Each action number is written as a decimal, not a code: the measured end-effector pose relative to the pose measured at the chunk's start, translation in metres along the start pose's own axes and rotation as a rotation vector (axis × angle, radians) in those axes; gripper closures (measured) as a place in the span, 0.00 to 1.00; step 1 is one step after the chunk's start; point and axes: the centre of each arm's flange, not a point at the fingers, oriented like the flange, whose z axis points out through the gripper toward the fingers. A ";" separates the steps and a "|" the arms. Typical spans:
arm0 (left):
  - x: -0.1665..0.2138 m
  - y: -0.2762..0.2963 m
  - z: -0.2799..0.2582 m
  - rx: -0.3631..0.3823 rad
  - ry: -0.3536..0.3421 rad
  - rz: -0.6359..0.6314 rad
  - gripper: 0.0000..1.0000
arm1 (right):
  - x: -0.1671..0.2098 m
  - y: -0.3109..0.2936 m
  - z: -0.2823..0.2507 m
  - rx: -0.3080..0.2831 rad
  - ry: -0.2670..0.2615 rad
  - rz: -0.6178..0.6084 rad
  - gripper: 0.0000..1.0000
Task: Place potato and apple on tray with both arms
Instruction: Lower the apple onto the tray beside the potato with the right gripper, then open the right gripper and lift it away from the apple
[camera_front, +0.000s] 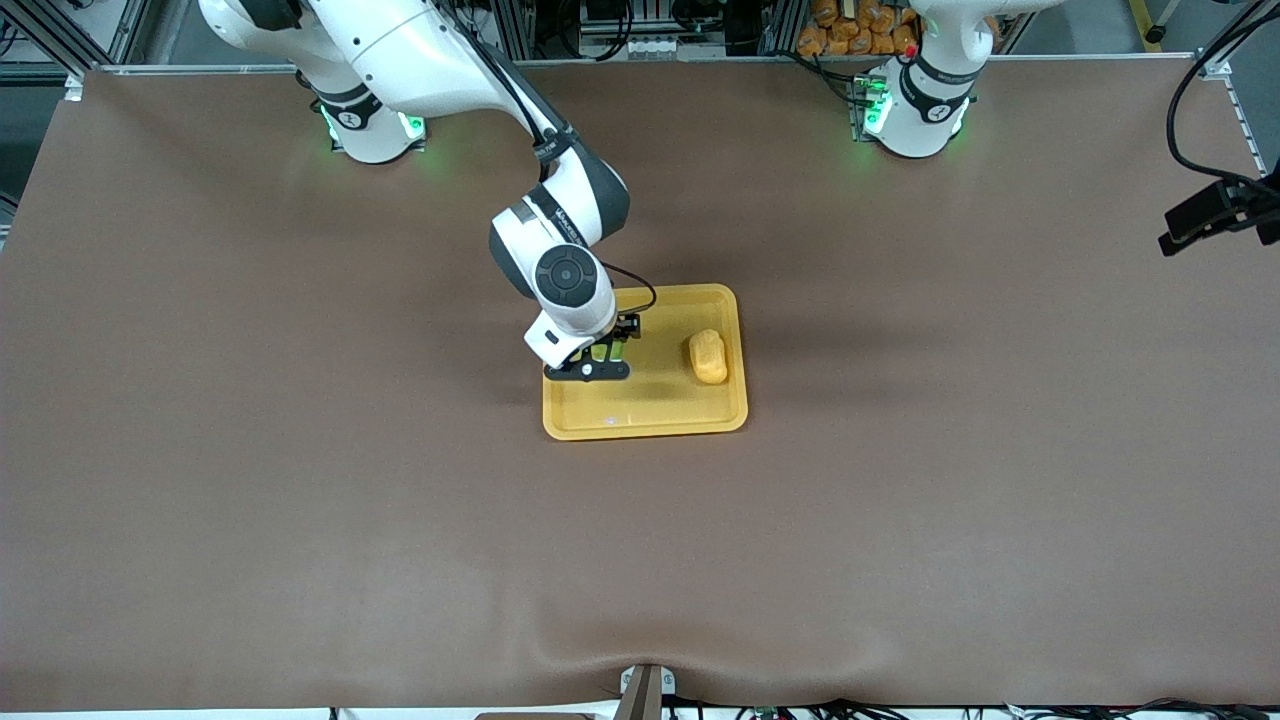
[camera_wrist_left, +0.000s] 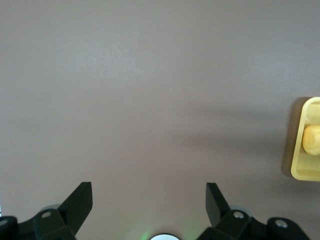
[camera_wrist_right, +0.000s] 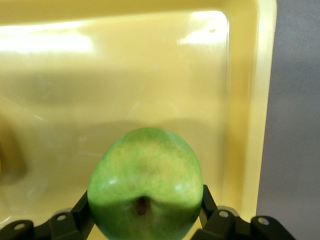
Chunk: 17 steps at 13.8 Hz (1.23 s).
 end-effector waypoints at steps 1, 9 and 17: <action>-0.005 -0.001 0.000 -0.004 -0.002 0.000 0.00 | 0.003 0.001 0.001 -0.001 0.002 0.004 0.17; -0.015 0.018 0.003 -0.007 -0.014 0.039 0.00 | 0.022 0.017 0.012 -0.042 0.035 0.015 0.17; -0.015 0.020 0.007 -0.027 -0.023 0.040 0.00 | 0.051 0.052 -0.081 0.007 0.092 0.084 0.00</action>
